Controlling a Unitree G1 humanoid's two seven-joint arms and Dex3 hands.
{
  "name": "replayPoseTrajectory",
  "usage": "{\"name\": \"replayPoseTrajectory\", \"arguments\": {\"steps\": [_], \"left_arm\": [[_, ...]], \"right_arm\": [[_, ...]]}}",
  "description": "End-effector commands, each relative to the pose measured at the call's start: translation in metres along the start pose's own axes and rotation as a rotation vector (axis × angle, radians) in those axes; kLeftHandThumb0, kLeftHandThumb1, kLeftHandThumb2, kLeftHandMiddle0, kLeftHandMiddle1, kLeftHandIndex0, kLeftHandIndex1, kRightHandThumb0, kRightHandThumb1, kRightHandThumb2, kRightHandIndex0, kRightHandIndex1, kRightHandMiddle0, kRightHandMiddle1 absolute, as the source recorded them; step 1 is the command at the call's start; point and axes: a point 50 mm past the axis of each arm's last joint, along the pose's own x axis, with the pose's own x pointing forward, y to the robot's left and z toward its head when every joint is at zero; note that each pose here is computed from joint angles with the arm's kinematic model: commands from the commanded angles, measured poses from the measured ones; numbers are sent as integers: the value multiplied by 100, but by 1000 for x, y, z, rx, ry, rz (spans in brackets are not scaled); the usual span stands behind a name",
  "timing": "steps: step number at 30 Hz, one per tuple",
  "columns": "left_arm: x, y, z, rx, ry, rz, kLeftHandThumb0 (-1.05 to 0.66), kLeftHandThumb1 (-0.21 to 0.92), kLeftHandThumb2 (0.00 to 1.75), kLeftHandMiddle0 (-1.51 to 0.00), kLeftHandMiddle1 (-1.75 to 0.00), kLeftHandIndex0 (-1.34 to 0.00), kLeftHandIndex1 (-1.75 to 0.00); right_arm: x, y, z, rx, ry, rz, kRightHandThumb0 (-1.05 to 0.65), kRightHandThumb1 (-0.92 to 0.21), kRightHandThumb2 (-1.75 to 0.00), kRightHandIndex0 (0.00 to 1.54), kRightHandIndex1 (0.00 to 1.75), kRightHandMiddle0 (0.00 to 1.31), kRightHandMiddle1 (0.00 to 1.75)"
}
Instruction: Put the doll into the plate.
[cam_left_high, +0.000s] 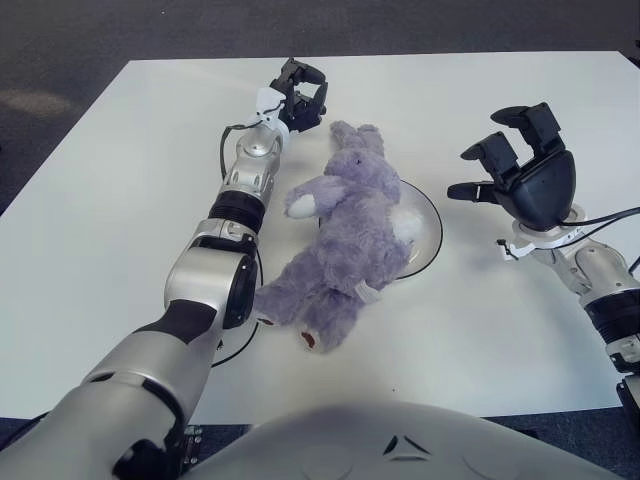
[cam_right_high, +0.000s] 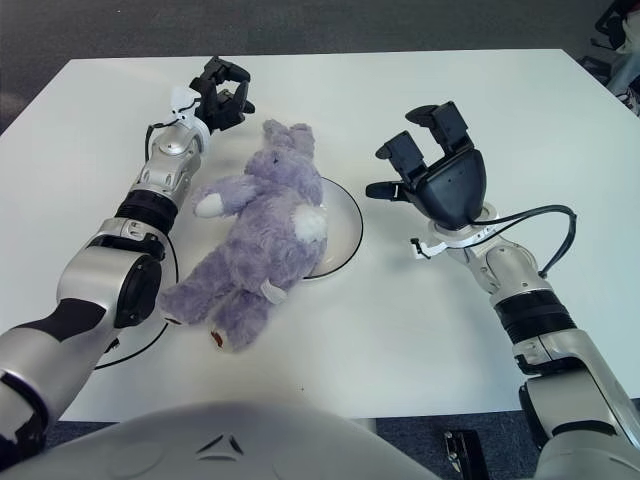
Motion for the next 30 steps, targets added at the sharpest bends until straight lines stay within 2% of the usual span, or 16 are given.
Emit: {"name": "replayPoseTrajectory", "arguments": {"steps": [1, 13, 17, 19, 22, 25, 30], "left_arm": [[-3, 4, -3, 12, -3, -3, -1, 63, 88, -47, -154, -24, -175], [-3, 6, -4, 12, 5, -10, -1, 62, 88, -48, -153, -24, -175], [-3, 7, -4, 16, 6, -14, -1, 62, 89, -48, -153, -23, -175], [-3, 7, -4, 21, 9, -17, -1, 62, 89, -48, -153, -24, -175], [-3, 7, -5, 34, 19, -22, -1, 59, 92, -51, -152, -25, -175], [-3, 7, -6, 50, 29, -23, -1, 55, 99, -54, -155, -26, -175], [-2, 6, -7, 62, 37, -23, -1, 45, 114, -58, -163, -29, -175]], "right_arm": [[4, -4, -9, -32, 28, 15, -36, -84, -63, 23, 132, 24, 175], [3, -5, -13, -67, 118, 118, -36, -87, -58, 22, 131, 22, 175], [5, -5, -12, -53, 116, 149, -36, -91, -53, 15, 117, 20, 175], [12, -5, -9, -20, 105, 166, -54, -89, -57, 11, 98, 8, 141], [18, -6, -5, 61, 95, 206, -65, -84, -58, 6, 81, 3, 115], [17, -7, -3, 131, 100, 236, -70, -78, -58, 2, 69, 1, 101], [20, -10, 2, 222, 93, 248, -74, -74, -57, 0, 55, 0, 93]]}}
